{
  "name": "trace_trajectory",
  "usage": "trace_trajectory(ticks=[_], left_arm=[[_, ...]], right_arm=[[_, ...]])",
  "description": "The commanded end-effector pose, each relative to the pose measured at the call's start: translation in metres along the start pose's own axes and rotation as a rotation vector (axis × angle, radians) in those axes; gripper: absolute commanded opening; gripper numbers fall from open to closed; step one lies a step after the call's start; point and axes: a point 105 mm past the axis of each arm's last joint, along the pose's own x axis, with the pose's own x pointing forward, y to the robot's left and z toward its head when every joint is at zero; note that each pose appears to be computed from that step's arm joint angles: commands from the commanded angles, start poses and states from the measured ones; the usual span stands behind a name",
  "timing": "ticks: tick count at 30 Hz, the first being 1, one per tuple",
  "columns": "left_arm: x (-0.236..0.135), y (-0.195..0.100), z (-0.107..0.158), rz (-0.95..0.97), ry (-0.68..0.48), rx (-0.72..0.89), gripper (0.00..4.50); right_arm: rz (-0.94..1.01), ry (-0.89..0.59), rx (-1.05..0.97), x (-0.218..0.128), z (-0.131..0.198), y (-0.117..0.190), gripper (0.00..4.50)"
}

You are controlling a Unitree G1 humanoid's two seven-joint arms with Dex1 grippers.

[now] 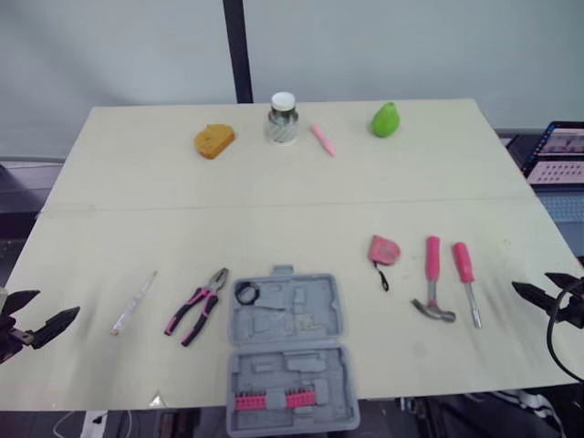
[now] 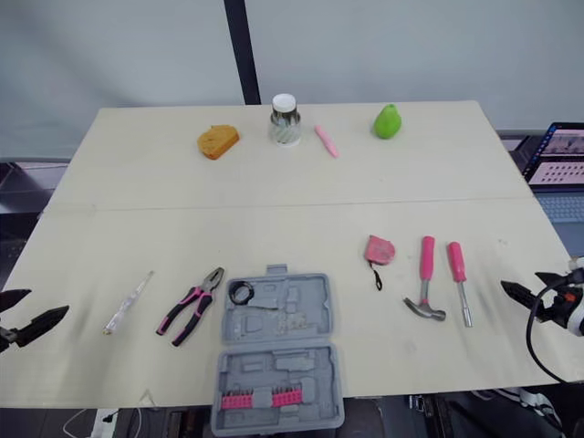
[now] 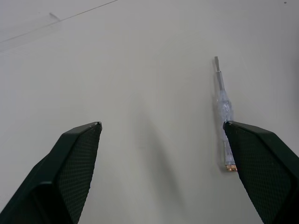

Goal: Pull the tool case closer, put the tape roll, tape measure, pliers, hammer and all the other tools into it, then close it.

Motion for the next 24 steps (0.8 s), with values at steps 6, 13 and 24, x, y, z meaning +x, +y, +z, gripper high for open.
trace_trajectory(ticks=[6, 13, 24], left_arm=[[0.015, -0.017, 0.008, -0.058, -0.025, 0.077, 4.46], [0.065, -0.116, 0.072, -0.416, -0.21, 0.198, 4.46], [0.087, -0.247, 0.125, -0.878, -0.379, 0.347, 4.49]], right_arm=[[0.057, -0.06, -0.064, 0.008, 0.023, 0.018, 4.5], [0.181, -0.096, -0.075, 0.037, 0.04, 0.123, 4.5], [0.156, 0.008, -0.062, 0.067, 0.032, 0.202, 4.25]])
